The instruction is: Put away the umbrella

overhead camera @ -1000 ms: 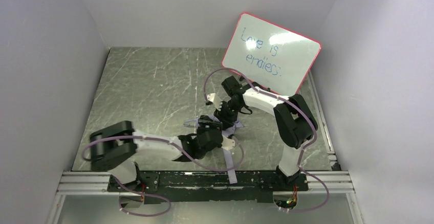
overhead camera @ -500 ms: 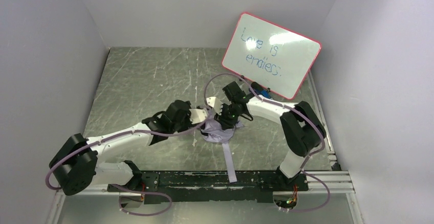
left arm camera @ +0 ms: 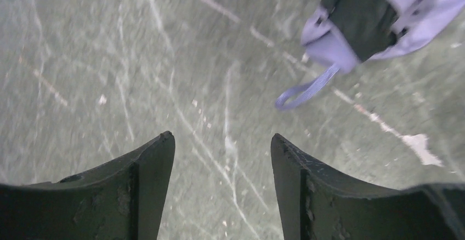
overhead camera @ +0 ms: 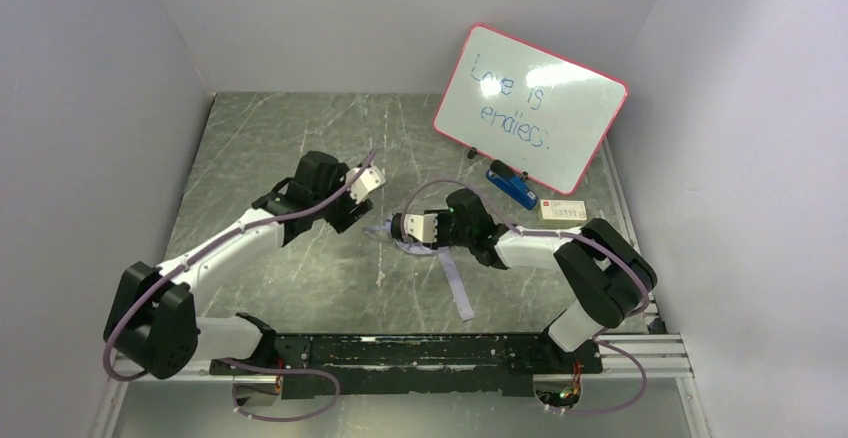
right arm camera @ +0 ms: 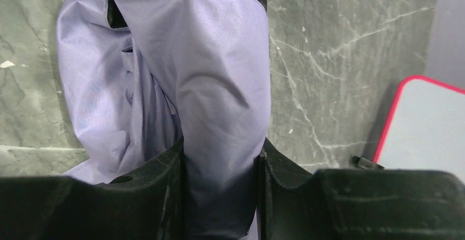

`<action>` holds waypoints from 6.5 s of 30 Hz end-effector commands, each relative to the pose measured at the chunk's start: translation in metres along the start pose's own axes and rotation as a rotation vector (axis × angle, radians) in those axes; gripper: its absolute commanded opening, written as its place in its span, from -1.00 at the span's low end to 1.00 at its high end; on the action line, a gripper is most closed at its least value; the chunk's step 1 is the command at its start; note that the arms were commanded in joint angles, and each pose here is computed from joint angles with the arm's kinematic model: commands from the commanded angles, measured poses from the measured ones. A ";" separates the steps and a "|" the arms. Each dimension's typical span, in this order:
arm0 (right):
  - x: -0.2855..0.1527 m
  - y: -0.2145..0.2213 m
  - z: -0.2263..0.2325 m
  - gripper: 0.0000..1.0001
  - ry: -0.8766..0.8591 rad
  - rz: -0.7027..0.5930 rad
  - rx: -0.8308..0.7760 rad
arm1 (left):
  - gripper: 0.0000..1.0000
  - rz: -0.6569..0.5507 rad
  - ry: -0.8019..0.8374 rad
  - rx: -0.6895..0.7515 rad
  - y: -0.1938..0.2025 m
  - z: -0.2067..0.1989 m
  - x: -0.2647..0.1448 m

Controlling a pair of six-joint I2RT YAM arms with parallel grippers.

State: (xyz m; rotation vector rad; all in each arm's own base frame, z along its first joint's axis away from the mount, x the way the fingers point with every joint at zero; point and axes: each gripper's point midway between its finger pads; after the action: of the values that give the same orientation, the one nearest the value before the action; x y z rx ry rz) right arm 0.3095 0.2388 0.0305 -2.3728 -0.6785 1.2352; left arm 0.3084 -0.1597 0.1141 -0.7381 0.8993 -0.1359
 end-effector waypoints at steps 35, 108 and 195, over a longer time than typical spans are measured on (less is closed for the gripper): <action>-0.010 0.051 0.065 -0.81 -0.100 0.150 -0.231 | 0.94 -0.043 0.800 0.119 -0.083 -0.122 0.098; -0.158 -0.030 -0.018 0.06 0.550 -0.080 1.422 | -0.90 0.342 0.515 0.060 0.003 -0.107 0.160; -0.127 0.009 0.255 -1.00 0.108 0.888 1.439 | -0.90 0.343 0.415 -0.036 -0.012 -0.076 0.169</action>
State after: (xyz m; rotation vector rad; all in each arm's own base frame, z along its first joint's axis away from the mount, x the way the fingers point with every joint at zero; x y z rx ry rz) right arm 0.1403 0.2462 0.0096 -1.2512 0.7176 0.9243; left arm 0.3204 -0.3221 0.0157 -0.6166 1.5479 -0.1889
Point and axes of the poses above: each gripper's point midway between its finger pads, its own x axis out along the fingers, its own z axis along the line the jaws close on, y = z × x, and after that the axes turned 5 degrees about x, right-handed
